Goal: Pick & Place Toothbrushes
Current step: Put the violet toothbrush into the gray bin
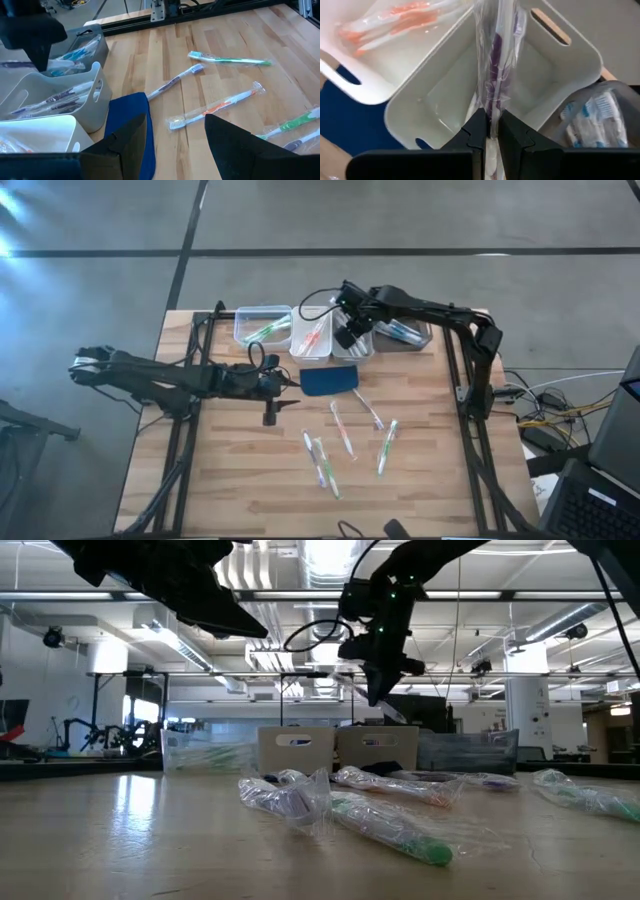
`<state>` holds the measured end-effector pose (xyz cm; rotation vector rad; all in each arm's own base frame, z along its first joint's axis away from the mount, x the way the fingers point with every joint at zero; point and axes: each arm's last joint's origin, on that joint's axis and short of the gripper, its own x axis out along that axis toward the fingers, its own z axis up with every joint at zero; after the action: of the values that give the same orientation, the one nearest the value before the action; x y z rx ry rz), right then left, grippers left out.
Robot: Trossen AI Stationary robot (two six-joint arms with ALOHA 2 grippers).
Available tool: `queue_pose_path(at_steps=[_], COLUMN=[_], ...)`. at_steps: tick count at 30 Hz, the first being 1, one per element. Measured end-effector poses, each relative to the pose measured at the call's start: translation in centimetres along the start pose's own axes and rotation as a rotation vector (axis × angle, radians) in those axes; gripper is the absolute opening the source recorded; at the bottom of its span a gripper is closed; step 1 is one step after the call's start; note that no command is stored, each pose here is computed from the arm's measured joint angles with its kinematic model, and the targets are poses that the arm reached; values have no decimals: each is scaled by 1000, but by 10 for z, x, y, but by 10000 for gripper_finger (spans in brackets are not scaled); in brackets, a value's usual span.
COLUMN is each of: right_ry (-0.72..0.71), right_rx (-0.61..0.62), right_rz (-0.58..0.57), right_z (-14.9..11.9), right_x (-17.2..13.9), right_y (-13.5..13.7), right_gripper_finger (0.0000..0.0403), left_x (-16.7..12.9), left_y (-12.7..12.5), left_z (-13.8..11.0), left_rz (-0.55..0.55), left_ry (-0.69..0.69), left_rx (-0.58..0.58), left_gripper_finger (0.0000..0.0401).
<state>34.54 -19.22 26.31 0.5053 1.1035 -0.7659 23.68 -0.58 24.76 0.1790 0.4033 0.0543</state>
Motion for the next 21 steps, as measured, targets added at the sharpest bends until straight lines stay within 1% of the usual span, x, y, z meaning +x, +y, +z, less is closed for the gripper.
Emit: queue_pose_path(at_steps=[10,21], right_ry=[71,109], right_rx=[10,42], right_rz=[-1,4], right_z=[-1,1], right_x=[27,44], right_y=[2,-4], right_gripper_finger=[23,23], left_x=[0,0], left_y=[0,0], left_z=[0,0], left_rz=[0,0], left_ry=[1,1], left_rx=[-12,-19], left_gripper_finger=[206,206])
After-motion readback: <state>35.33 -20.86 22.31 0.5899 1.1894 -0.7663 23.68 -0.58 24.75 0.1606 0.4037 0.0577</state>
